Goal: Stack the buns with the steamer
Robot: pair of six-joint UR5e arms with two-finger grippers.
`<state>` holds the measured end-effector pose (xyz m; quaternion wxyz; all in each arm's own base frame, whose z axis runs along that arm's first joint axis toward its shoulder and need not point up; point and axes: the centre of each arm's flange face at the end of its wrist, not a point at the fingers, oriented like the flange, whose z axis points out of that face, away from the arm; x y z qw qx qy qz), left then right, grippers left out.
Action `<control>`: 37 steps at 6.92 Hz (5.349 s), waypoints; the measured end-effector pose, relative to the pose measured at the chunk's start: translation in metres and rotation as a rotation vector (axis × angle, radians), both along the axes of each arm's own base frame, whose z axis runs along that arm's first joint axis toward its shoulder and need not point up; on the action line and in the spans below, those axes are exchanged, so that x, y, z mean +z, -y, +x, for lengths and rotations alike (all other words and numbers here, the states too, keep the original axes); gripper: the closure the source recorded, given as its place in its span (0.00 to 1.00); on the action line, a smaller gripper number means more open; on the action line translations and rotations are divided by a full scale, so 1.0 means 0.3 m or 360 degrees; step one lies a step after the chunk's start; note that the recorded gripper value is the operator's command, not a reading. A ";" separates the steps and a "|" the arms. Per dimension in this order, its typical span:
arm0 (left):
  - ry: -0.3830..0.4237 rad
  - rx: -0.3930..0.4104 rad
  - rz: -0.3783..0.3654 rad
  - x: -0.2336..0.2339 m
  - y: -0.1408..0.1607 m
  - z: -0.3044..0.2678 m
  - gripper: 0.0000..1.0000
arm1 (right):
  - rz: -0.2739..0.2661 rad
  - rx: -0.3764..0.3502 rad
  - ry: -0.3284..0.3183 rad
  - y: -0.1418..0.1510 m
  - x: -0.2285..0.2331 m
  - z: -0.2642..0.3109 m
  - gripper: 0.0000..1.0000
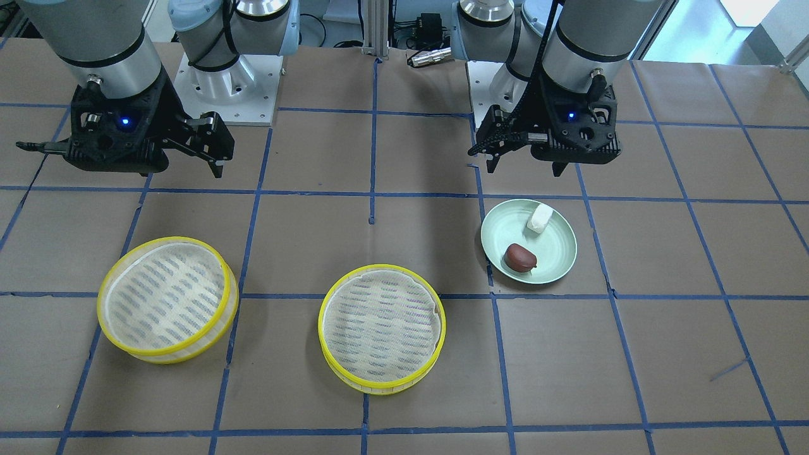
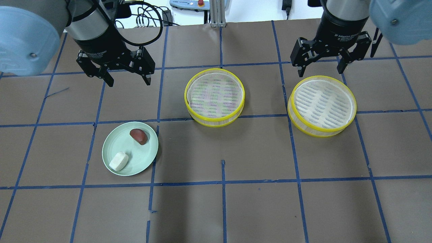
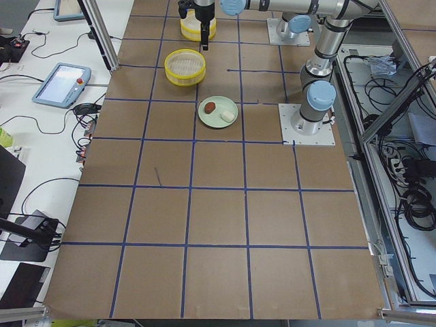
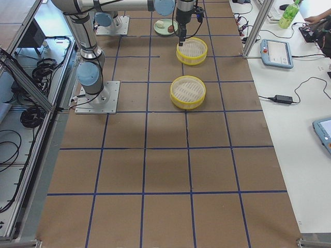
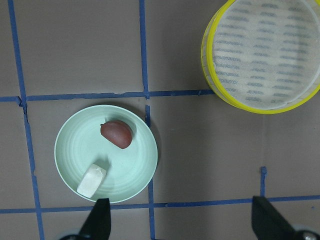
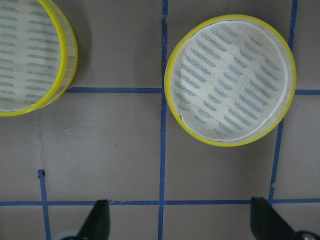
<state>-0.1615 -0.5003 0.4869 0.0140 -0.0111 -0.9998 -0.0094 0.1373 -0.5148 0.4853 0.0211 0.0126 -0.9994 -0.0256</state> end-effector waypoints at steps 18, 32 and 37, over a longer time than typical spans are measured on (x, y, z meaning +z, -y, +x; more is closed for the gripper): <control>-0.0151 0.0009 0.0411 -0.815 0.047 0.368 1.00 | -0.0094 0.0072 0.0011 0.100 -0.040 -0.111 0.00; -0.0191 0.0232 0.0101 -0.531 0.282 0.095 0.05 | 0.0142 0.0182 0.0049 0.272 -0.870 -0.741 0.64; -0.0170 -0.0037 0.0371 -0.943 0.082 0.382 0.30 | 0.0107 0.0166 0.0034 0.285 -0.832 -0.745 0.95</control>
